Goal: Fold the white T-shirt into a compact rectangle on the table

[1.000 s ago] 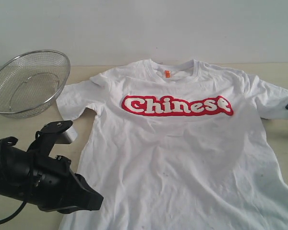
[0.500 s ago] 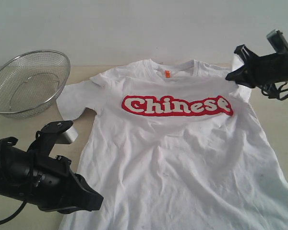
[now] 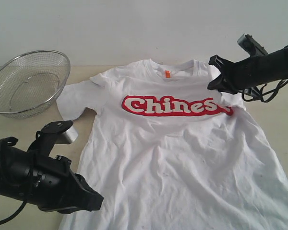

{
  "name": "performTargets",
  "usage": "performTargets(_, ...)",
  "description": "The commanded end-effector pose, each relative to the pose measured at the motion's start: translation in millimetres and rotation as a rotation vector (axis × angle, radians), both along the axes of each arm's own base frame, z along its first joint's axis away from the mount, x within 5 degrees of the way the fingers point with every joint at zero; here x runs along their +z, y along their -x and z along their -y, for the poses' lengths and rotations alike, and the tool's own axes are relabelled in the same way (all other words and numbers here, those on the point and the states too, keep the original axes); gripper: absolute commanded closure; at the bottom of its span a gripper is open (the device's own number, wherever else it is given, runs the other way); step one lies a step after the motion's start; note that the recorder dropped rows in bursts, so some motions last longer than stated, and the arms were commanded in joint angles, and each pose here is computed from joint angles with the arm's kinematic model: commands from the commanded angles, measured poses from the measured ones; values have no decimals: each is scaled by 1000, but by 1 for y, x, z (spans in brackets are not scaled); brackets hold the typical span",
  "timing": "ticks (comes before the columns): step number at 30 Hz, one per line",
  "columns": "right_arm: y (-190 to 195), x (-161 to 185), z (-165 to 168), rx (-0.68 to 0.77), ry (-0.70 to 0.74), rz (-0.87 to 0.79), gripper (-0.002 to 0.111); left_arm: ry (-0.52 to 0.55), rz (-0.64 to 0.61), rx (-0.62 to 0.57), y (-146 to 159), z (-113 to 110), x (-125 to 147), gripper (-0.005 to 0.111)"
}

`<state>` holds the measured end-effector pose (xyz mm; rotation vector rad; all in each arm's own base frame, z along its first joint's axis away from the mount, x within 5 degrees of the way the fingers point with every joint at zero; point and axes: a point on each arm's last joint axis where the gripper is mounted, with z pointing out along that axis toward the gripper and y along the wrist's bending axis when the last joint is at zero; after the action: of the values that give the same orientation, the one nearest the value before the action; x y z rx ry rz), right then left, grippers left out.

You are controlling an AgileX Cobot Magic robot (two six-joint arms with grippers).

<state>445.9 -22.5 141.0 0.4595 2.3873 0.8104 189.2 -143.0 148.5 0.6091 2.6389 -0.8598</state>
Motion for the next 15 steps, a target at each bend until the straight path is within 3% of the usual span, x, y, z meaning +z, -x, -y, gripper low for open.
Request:
performTargets(1,4,3,3,26,78,-32,108,11,10,0,0,1,3,102)
performTargets(15,6,1,3,64,106,-45,108,18,7,10,-1,2,3,102)
